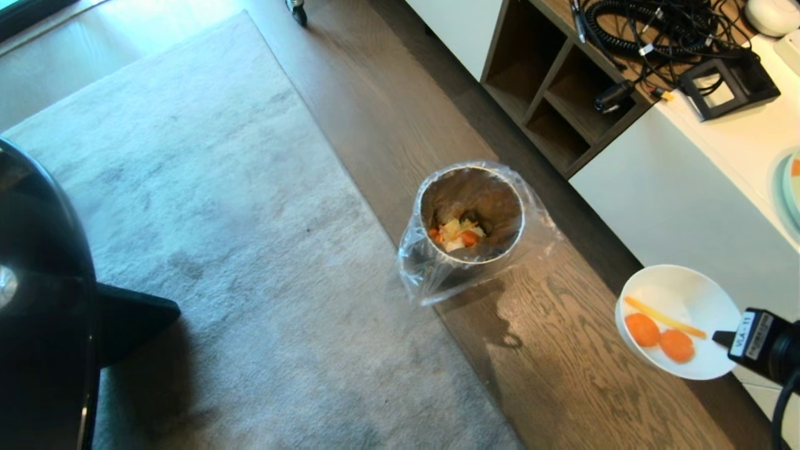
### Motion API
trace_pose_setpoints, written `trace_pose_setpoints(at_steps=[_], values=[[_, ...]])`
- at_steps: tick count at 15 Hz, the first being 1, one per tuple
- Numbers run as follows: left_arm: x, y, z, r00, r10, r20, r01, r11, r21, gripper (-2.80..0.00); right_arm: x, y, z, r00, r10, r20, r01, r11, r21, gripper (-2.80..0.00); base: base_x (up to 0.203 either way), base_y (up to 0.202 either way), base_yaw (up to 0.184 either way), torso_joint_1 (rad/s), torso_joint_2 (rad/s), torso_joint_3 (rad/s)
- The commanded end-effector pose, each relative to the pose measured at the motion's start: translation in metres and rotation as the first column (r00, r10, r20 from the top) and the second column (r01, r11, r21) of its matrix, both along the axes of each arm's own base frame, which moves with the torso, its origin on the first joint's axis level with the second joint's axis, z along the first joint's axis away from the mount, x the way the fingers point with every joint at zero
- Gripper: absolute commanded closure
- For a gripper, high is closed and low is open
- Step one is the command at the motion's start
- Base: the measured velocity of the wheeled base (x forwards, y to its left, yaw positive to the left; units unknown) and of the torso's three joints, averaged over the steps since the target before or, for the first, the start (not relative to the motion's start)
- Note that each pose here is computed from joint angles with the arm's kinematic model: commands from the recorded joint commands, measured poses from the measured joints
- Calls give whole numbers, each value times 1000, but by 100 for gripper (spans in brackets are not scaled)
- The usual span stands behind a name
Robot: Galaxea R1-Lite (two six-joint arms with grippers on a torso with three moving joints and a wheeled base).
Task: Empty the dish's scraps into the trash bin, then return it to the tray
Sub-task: Move the bowl over the trash can
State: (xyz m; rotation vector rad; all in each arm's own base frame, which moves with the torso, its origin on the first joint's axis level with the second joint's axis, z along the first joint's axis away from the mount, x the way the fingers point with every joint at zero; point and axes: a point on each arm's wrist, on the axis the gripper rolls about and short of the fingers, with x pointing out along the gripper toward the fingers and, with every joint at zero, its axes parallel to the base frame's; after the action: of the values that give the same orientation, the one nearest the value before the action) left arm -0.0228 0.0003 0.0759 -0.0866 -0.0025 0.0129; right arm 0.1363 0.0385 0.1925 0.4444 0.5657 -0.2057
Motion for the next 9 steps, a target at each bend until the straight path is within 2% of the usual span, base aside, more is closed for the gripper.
trace_pose_setpoints(at_steps=[1, 5, 9], values=[[0, 0, 0, 1000, 1, 0, -1, 1000, -1, 0, 4, 1, -2, 1000, -2, -11, 2, 1000, -2, 0, 0, 0, 0, 0, -5, -203], [0, 0, 0, 1000, 1, 0, -1, 1000, -1, 0, 11, 4, 9, 999, 1, 32, -2, 1000, 15, 0, 0, 0, 0, 4, 3, -175], [0, 0, 0, 1000, 1, 0, -1, 1000, -1, 0, 19, 7, 13, 999, 1, 33, -2, 1000, 16, 0, 0, 0, 0, 1, 1, -33]])
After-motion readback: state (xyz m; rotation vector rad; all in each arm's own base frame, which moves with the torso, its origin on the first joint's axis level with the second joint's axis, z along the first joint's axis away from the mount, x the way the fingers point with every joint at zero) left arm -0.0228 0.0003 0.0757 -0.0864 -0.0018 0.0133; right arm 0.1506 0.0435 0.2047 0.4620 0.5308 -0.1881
